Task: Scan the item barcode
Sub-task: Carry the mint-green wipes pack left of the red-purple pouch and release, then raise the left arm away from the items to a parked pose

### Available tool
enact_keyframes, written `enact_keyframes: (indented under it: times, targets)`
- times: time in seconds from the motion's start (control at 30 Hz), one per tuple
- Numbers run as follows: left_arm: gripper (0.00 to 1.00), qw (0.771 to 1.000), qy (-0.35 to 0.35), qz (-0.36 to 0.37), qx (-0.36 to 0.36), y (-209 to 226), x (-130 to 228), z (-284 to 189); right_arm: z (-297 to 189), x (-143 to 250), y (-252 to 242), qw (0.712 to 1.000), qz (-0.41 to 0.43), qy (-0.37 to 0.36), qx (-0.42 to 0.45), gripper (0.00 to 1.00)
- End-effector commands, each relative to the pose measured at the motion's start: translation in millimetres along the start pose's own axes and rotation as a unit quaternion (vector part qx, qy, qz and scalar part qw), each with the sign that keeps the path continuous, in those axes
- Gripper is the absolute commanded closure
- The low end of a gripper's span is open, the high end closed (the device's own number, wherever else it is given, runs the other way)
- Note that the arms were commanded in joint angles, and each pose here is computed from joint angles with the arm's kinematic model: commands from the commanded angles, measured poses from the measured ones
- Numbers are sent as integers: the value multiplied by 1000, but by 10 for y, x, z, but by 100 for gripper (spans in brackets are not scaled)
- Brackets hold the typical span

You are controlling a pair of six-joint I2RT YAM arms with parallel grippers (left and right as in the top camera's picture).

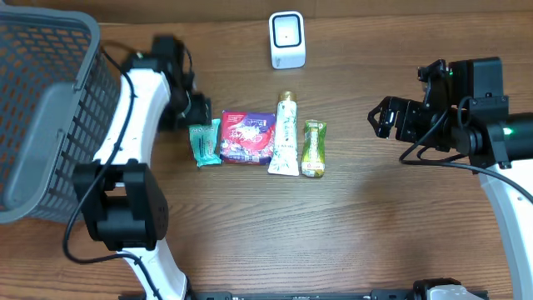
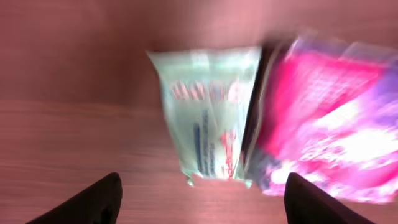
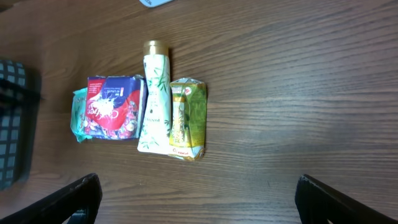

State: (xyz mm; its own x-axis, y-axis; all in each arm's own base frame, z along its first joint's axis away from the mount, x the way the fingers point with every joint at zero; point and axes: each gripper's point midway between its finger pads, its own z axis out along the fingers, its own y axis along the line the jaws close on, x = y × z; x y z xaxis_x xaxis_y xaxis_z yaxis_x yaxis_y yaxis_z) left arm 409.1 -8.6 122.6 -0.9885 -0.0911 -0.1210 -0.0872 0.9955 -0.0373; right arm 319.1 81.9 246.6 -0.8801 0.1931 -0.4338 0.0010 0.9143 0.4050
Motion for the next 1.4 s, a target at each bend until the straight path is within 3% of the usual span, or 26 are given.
enact_keyframes:
  times: [0.0,0.17,0.63,1.07,1.37]
  targets:
    - [27,994,-98,12,-35,206,-441,-609,-39,-59,30,1000,-3,-11,-1,0]
    - [27,985,-159,44,-47,341,-684,-1009,-38,-50,27,1000,-2,-9,0,0]
    - [29,974,-184,74,-113,985,-829,-1111,-38,-41,25,1000,-1,-7,0,0]
    - [29,965,-227,-3,-132,1662,-920,-1252,-38,-42,25,1000,-1,-8,0,0]
    - [29,969,-237,5,-73,1481,-947,-1229,-38,-42,25,1000,-1,-8,0,0]
